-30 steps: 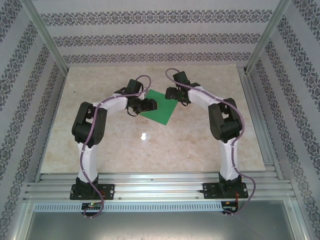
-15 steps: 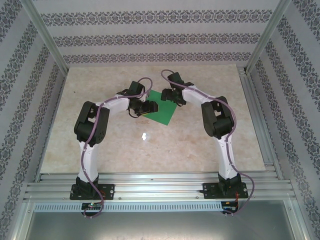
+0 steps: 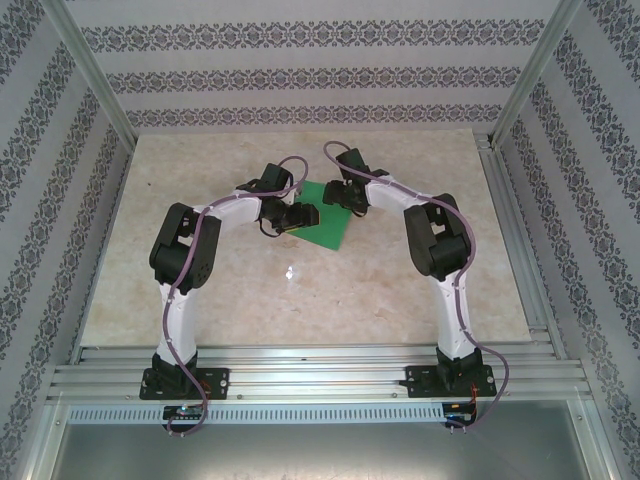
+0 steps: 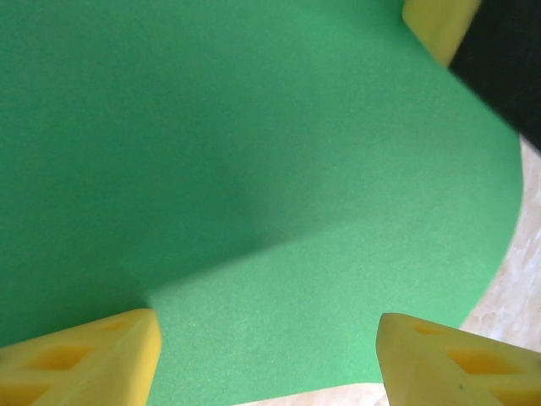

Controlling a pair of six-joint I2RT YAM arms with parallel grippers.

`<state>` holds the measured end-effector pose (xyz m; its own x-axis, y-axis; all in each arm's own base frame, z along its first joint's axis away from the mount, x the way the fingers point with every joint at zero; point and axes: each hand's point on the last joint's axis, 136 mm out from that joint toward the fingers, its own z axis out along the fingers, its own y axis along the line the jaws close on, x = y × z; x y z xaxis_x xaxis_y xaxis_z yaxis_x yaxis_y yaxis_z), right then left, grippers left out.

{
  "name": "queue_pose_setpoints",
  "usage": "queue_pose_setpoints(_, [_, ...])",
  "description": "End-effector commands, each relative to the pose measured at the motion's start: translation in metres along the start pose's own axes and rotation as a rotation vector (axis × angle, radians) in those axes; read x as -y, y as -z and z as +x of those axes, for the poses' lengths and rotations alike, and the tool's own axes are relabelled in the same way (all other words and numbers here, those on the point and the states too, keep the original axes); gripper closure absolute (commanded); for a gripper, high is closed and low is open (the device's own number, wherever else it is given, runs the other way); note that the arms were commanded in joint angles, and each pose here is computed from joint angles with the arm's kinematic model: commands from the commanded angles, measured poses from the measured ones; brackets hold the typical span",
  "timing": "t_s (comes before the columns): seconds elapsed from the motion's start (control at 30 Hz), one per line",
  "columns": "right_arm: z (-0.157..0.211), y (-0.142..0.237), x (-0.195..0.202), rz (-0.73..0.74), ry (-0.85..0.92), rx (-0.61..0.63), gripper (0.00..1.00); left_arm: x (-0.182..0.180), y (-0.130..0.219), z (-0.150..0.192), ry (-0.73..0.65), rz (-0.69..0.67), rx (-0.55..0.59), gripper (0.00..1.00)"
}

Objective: Fold a paper plane with a square sheet of paper (fold left side to right side)
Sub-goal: Pick up the square sheet of paper from the center of the table, then place a square sheet of paper at the center of the table.

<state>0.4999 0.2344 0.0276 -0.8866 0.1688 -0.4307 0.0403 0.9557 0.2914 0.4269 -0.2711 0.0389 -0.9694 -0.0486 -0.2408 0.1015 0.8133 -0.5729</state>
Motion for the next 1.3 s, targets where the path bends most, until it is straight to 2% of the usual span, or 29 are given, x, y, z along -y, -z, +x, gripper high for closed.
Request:
queue_pose_setpoints(0.0, [0.009,0.014,-0.03,-0.102,0.033,-0.024,0.39,-0.005,-0.014,0.015,0.015,-0.012,-0.046,0.3])
queue_pose_setpoints(0.2, [0.0,0.037,-0.035,-0.179,0.033,0.01,0.62,0.006,0.004,0.011,-0.028,0.001,-0.02,0.3])
queue_pose_setpoints(0.37, [-0.007,0.065,-0.03,-0.241,0.015,0.053,0.77,0.029,0.045,0.004,-0.091,0.03,0.046,0.27])
queue_pose_setpoints(0.47, [-0.01,0.084,-0.026,-0.305,-0.017,0.078,0.81,0.042,0.08,0.0,-0.119,0.054,0.108,0.25])
queue_pose_setpoints(0.63, [-0.011,0.129,-0.015,-0.413,-0.053,0.115,0.81,0.045,0.149,0.002,-0.105,0.118,0.24,0.21])
queue_pose_setpoints(0.8, [-0.005,0.2,-0.014,-0.578,-0.05,0.166,0.81,0.048,0.205,0.018,-0.066,0.251,0.349,0.12])
queue_pose_setpoints(1.0, [0.016,0.294,-0.03,-0.788,-0.005,0.218,0.8,0.094,0.249,0.037,-0.119,0.512,0.394,0.02])
queue_pose_setpoints(1.07, [0.023,0.327,-0.043,-0.898,0.014,0.228,0.81,0.11,0.263,0.039,-0.137,0.601,0.405,0.0])
queue_pose_setpoints(1.27, [0.036,0.403,-0.071,-1.155,0.035,0.256,0.81,0.15,0.302,0.046,-0.221,0.764,0.442,0.0])
